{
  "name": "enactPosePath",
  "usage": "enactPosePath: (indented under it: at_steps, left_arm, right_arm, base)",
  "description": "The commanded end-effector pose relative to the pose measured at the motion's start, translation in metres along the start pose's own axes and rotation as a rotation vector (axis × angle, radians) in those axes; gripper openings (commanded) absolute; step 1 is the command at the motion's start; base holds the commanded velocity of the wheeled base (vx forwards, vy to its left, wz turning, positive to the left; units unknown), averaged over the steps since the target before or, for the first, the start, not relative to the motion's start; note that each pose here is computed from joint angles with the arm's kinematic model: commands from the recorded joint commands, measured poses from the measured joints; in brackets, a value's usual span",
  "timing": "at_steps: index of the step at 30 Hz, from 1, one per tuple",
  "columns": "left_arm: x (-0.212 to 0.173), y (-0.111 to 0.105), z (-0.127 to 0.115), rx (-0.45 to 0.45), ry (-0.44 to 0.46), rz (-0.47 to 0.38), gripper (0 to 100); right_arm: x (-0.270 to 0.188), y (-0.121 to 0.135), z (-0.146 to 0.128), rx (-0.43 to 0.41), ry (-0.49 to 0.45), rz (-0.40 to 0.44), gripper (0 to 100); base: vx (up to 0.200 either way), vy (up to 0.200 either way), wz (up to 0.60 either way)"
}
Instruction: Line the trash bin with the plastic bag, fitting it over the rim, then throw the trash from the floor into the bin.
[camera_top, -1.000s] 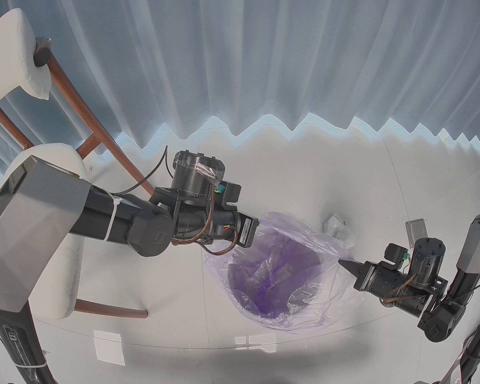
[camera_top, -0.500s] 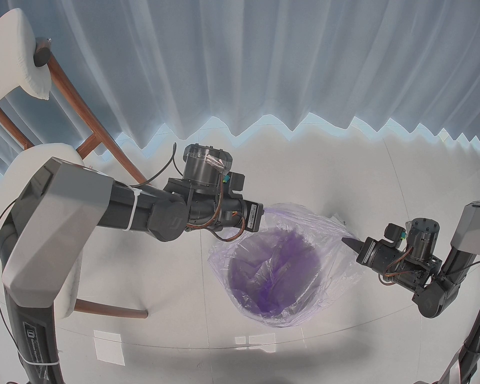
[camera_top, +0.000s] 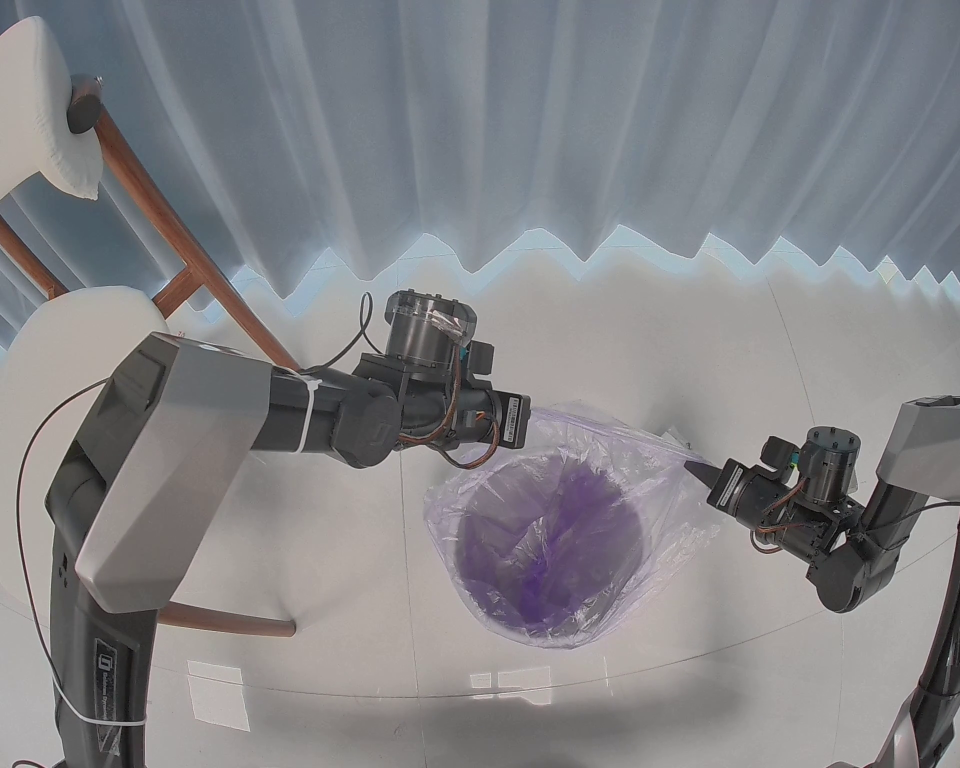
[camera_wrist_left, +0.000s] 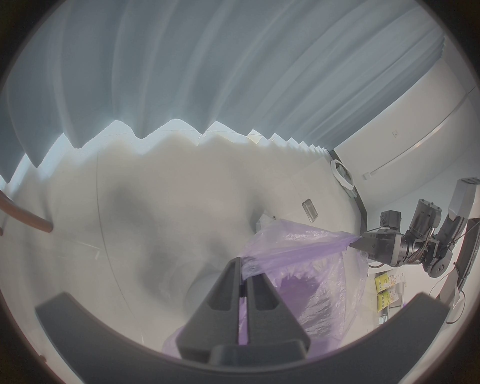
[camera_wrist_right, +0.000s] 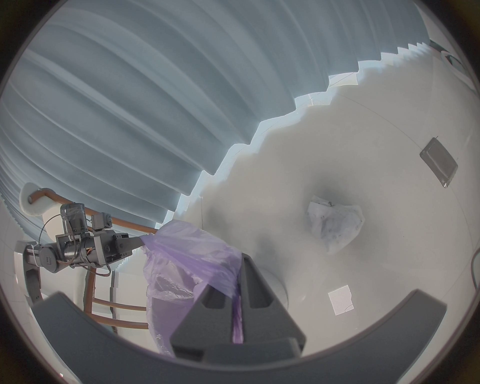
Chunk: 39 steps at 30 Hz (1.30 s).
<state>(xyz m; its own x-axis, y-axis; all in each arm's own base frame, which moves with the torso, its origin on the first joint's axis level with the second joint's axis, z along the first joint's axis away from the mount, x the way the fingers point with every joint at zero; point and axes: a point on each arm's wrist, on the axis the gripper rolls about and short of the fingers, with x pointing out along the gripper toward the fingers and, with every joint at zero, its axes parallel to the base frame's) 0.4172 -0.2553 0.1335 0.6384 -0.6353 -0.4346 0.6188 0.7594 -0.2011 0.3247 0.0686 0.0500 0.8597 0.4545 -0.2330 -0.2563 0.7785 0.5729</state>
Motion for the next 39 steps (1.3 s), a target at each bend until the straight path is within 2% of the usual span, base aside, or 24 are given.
enactPosePath:
  at_steps: [1, 13, 20, 21, 24, 39]
  left_arm:
    - [0.012, 0.007, -0.010, -0.008, 0.021, 0.013, 0]
    - [0.025, 0.026, -0.026, -0.032, 0.047, 0.067, 0]
    - [0.033, 0.029, -0.024, -0.038, 0.025, 0.076, 0]
    - [0.036, 0.030, -0.020, -0.052, 0.002, 0.105, 0]
    - [0.040, 0.028, -0.016, -0.077, -0.021, 0.117, 0]
    - [0.043, 0.033, -0.018, -0.091, -0.021, 0.129, 0]
  right_arm:
    - [0.012, -0.010, -0.006, 0.007, 0.014, -0.015, 0]
    - [0.021, -0.025, -0.022, 0.024, 0.055, -0.046, 0]
    - [0.027, -0.030, -0.026, 0.025, 0.064, -0.051, 0]
    - [0.032, -0.032, -0.026, 0.024, 0.062, -0.050, 0]
    - [0.038, -0.034, -0.026, 0.022, 0.057, -0.047, 0]
    - [0.044, -0.038, -0.029, 0.020, 0.057, -0.049, 0]
  base:
    - [0.000, 0.000, 0.00]
    - [0.000, 0.000, 0.00]
    - [0.000, 0.000, 0.00]
    - [0.000, 0.000, 0.00]
    - [0.000, 0.000, 0.00]
    - [0.000, 0.000, 0.00]
